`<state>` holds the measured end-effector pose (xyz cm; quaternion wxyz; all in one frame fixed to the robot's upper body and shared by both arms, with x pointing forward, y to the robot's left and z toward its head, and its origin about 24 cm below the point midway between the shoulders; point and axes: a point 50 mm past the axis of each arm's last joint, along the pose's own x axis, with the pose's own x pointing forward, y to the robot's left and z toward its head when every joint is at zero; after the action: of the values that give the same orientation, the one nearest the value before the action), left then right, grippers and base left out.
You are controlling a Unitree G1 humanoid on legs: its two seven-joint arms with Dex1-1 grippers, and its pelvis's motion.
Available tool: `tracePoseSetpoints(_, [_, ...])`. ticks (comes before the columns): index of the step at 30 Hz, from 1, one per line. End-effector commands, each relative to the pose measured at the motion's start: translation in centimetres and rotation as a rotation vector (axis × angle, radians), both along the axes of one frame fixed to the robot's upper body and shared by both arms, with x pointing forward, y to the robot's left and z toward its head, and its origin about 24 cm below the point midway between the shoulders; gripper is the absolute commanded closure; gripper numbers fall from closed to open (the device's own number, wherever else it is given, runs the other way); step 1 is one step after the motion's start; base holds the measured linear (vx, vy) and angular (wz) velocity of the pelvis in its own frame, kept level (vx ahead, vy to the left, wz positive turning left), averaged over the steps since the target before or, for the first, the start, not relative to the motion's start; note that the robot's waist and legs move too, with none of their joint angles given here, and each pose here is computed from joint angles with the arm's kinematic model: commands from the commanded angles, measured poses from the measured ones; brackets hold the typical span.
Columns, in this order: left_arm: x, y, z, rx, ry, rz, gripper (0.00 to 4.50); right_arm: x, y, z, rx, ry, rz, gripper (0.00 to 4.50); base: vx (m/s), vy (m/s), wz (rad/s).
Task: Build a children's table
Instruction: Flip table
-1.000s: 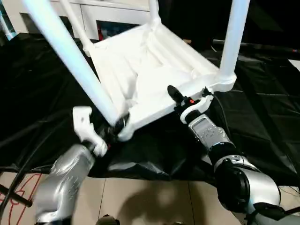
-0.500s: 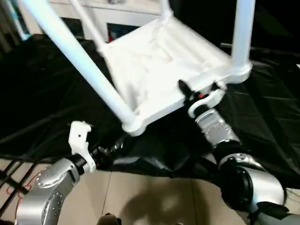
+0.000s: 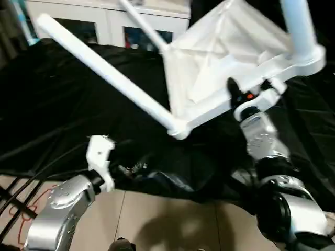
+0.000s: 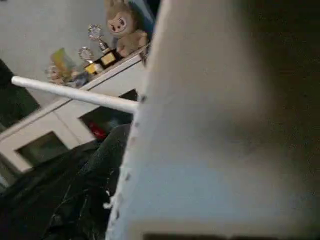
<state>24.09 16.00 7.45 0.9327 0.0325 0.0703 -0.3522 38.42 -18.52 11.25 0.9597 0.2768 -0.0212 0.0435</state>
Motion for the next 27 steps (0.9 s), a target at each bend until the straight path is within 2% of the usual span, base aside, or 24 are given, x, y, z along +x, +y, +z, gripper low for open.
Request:
tracePoseSetpoints(1, [0.2,-0.7,1.4,0.044,-0.072,-0.057,0.00,-0.3,-0.6,0.5,-0.185,0.011,-0.001,2.37,0.000,0.000,0.00])
tracePoseSetpoints(3, [0.4,-1.1,2.4,0.090,-0.132,-0.081,0.00,-0.4,-1.0,0.9,-0.238,0.021,-0.004,2.37,0.000,0.000,0.00])
tracePoseSetpoints(4, [0.8,-1.3,3.7,0.114,-0.195,-0.087,0.00,-0.4,-1.3,1.3,-0.272,0.029,-0.006,2.37,0.000,0.000,0.00])
tracePoseSetpoints(5, [0.9,-1.4,4.2,0.121,-0.219,-0.089,0.00,-0.4,-1.4,1.4,-0.285,0.032,-0.006,2.37,0.000,0.000,0.00])
tracePoseSetpoints(10, [1.7,-2.1,6.5,0.123,-0.311,-0.123,0.00,-0.7,-2.0,2.0,-0.360,0.074,-0.015,2.37,0.000,0.000,0.00])
tracePoseSetpoints(12, [1.8,-2.3,6.9,0.121,-0.326,-0.129,0.00,-0.8,-2.1,2.0,-0.383,0.084,-0.021,2.37,0.000,0.000,0.00])
tracePoseSetpoints(13, [2.4,-2.5,7.5,0.137,-0.361,-0.120,0.00,-0.9,-2.3,2.1,-0.436,0.120,-0.039,2.37,0.000,0.000,0.00])
tracePoseSetpoints(15, [2.8,-2.7,8.1,0.156,-0.392,-0.118,0.00,-1.0,-2.3,2.2,-0.483,0.139,-0.044,2.37,0.000,0.000,0.00])
tracePoseSetpoints(16, [3.4,-3.1,8.6,0.211,-0.436,-0.142,0.00,-1.1,-2.0,2.1,-0.527,0.189,-0.047,2.37,0.000,0.000,0.00])
tracePoseSetpoints(22, [4.9,-3.7,10.1,0.286,-0.528,-0.151,0.00,-1.4,-0.9,2.3,-0.660,0.243,-0.022,2.40,0.000,0.000,0.00])
tracePoseSetpoints(27, [5.7,-4.0,11.7,0.306,-0.605,-0.150,0.00,-1.6,0.2,2.0,-0.689,0.249,0.013,2.40,0.000,0.000,0.00])
